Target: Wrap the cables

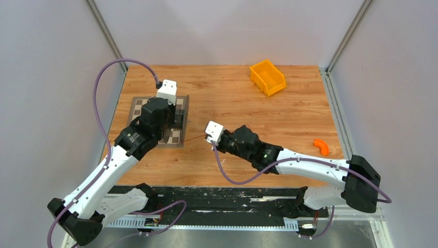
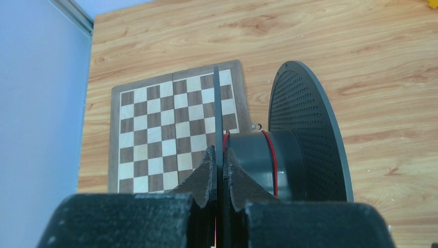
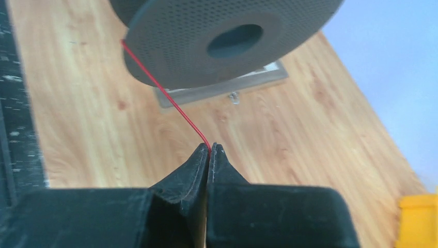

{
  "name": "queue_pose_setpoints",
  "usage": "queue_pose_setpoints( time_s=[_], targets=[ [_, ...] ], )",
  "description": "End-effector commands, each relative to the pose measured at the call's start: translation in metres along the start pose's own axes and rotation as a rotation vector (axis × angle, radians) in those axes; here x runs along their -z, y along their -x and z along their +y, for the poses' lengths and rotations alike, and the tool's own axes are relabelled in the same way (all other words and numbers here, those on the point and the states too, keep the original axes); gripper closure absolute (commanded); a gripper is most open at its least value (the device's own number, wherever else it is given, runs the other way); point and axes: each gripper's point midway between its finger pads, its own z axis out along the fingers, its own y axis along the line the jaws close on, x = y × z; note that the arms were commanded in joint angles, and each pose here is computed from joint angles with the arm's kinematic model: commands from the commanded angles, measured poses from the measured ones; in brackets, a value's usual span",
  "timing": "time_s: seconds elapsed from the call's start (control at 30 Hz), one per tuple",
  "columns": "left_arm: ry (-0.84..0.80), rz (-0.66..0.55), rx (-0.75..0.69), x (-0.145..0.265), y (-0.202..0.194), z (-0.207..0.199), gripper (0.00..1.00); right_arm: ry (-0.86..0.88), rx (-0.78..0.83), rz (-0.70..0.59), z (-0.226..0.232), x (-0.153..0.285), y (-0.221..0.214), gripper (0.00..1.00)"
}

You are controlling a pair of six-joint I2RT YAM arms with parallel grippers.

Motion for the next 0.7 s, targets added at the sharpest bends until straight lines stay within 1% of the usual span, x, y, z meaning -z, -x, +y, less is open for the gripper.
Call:
queue_pose_setpoints(
  time_s=[0.0, 0.1, 0.2, 0.37, 0.53, 0.6, 0.67],
  targets=[
    [0.001, 0.025, -0.084, 0.011, 0.000, 0.012, 1.00, -0.336, 0.115, -0.060, -0.068, 0.027, 0.016, 1.00],
    [-0.091, 0.044, -0.128, 0.011, -0.008, -0.003, 1.00, -0.395, 0.164, -0.136, -0.080, 0.036, 0.033, 1.00],
    [-0.133, 0.065, -0.160, 0.012, -0.017, -0.009, 1.00, -0.422, 0.204, -0.197, -0.087, 0.042, 0.053, 1.00],
    [-0.195, 0.068, -0.164, 0.015, -0.021, -0.019, 1.00, -0.464, 0.260, -0.267, -0.096, 0.046, 0.075, 1.00],
    [-0.264, 0.043, -0.182, 0.020, -0.022, -0.028, 1.00, -0.441, 0.286, -0.256, -0.092, 0.035, 0.074, 1.00],
    [-0.309, 0.033, -0.206, 0.022, -0.025, -0.034, 1.00, -0.449, 0.284, -0.254, -0.094, 0.034, 0.076, 1.00],
    [-0.315, 0.030, -0.231, 0.021, -0.026, -0.034, 1.00, -0.441, 0.278, -0.256, -0.095, 0.035, 0.081, 1.00]
  ],
)
